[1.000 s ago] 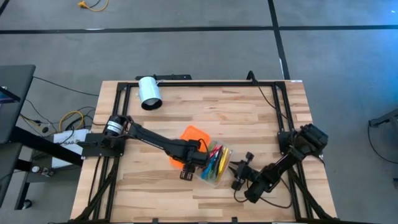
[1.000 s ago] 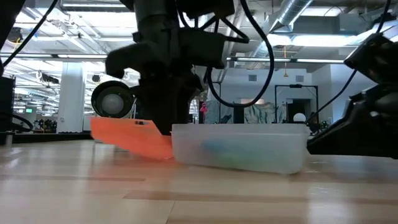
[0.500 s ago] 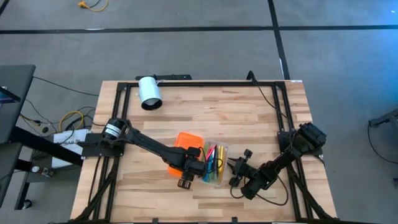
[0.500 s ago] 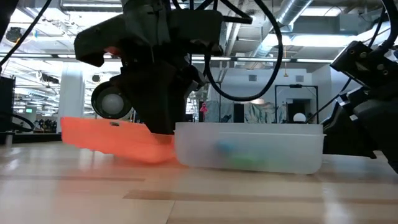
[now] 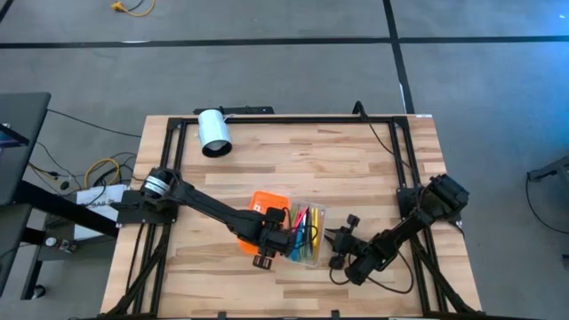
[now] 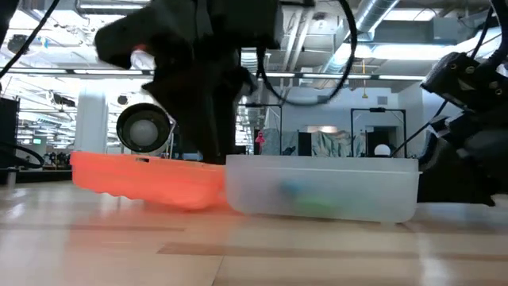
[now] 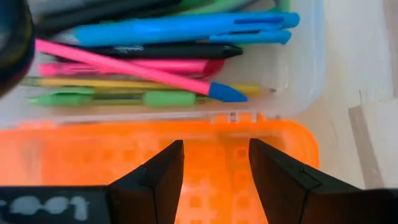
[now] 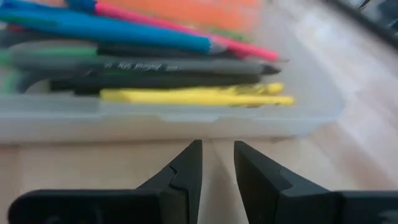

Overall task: Pick & place school supplies into a supply box
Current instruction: Close the supply box

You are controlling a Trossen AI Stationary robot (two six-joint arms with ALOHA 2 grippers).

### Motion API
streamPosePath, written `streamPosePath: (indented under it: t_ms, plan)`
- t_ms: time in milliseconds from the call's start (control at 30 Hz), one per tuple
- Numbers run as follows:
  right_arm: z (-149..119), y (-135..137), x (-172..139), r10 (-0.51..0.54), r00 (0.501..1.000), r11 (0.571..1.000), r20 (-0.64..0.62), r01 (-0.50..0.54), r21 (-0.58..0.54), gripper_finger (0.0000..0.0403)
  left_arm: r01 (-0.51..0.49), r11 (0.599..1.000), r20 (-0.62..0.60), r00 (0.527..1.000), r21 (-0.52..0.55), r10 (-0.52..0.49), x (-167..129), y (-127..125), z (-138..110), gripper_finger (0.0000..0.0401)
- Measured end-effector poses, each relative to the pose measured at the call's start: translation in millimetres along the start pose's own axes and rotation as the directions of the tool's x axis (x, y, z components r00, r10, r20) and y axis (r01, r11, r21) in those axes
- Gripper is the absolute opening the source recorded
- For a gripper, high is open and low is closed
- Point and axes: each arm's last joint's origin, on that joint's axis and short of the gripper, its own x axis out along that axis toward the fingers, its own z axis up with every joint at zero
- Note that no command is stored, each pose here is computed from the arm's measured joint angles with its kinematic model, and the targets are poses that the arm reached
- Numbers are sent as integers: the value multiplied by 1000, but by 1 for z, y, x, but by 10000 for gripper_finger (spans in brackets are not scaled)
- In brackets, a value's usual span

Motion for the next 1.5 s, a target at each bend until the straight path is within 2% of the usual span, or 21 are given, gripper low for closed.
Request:
streamPosePath:
  t_ms: [233, 433, 567, 767, 933, 1033, 1133, 1233, 1500]
  plan:
    - [12, -6, -9, 147, 980, 989, -133, -146, 14, 86, -47, 999, 58, 997, -15, 48, -49, 5, -4, 172]
    - [20, -11, -18, 210, 961, 976, -182, -217, -18, 86, -253, 964, -118, 963, -79, 243, -84, 11, -36, 172]
    - [20, -13, -19, 205, 961, 977, -187, -213, -27, 86, -275, 956, -158, 953, -103, 257, -85, 13, -59, 172]
    - [21, -13, -19, 200, 964, 975, -177, -214, -67, 86, -303, 944, -237, 934, -130, 267, -64, 14, -109, 172]
    - [23, -15, -15, 191, 966, 974, -176, -209, -87, 86, -281, 937, -150, 956, -206, 253, -55, 15, -143, 172]
    - [25, -17, -10, 192, 963, 975, -188, -209, -74, 86, -242, 939, -39, 970, -246, 240, -51, 16, -160, 172]
    - [29, -18, -5, 215, 959, 970, -185, -232, -75, 86, -197, 941, 63, 973, -277, 222, -42, 18, -177, 170]
    - [34, -18, 0, 252, 948, 957, -192, -274, -95, 86, -164, 939, 103, 974, -302, 204, -33, 18, -194, 165]
    - [41, -27, 13, 308, 915, 940, -261, -335, -65, 86, -100, 939, 252, 949, -330, 189, -15, 15, -212, 151]
